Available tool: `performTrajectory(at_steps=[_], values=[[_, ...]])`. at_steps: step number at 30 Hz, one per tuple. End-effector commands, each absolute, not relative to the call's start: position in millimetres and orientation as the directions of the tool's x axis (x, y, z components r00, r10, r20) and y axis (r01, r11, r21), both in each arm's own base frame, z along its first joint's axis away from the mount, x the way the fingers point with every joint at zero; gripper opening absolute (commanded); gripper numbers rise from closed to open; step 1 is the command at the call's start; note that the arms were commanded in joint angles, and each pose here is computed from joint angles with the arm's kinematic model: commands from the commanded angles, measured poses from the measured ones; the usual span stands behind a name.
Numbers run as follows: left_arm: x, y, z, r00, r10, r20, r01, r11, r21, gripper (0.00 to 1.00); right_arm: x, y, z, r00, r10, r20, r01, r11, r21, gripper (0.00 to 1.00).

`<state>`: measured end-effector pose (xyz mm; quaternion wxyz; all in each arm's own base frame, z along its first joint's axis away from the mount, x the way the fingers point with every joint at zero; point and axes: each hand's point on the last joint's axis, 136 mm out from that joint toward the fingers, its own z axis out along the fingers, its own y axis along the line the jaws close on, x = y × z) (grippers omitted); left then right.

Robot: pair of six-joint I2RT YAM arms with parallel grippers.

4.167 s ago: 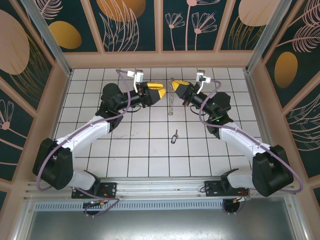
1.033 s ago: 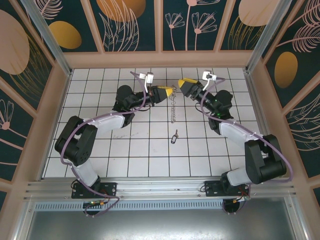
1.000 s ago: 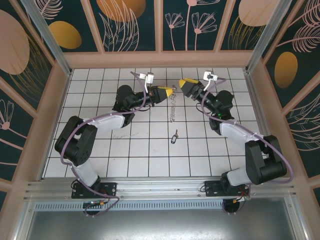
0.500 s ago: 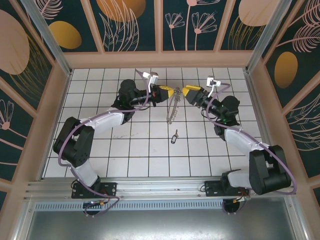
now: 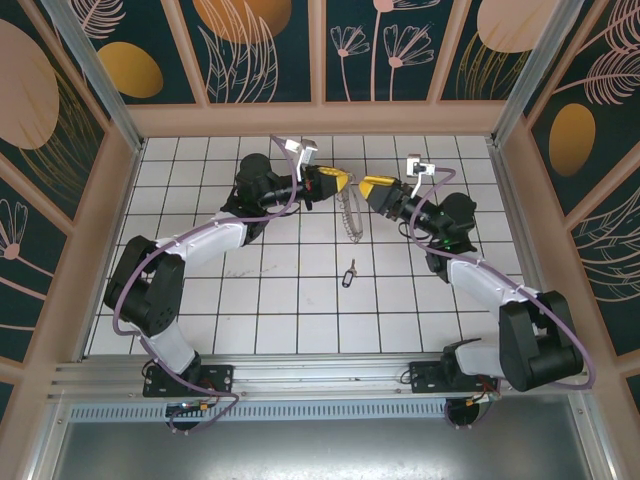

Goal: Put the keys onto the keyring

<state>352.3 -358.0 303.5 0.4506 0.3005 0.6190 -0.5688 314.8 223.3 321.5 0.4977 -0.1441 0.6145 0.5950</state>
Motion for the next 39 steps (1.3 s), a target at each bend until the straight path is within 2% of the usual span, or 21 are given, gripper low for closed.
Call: performTrajectory(at_steps=[1, 14, 20, 34, 39], values=[[341, -356, 343, -0.328, -0.183, -0.927, 0.926, 0.132, -0.354, 0.00, 314, 228, 336, -0.420, 0.420, -0.804, -0.808, 0.230, 0.542, 0.45], [336, -356, 347, -0.336, -0.189, -0.923, 0.927, 0.104, -0.359, 0.00, 329, 240, 332, -0.442, 0.418, -0.794, -0.806, 0.202, 0.556, 0.39], [336, -356, 346, -0.342, -0.189, -0.920, 0.926, 0.101, -0.365, 0.00, 329, 243, 332, -0.447, 0.413, -0.794, -0.810, 0.190, 0.555, 0.30], [335, -357, 345, -0.353, -0.191, -0.916, 0.923, 0.088, -0.374, 0.00, 330, 247, 331, -0.448, 0.403, -0.798, -0.815, 0.183, 0.550, 0.00], [335, -357, 347, -0.362, -0.190, -0.913, 0.920, 0.088, -0.383, 0.00, 330, 249, 332, -0.431, 0.382, -0.817, -0.831, 0.183, 0.524, 0.00]])
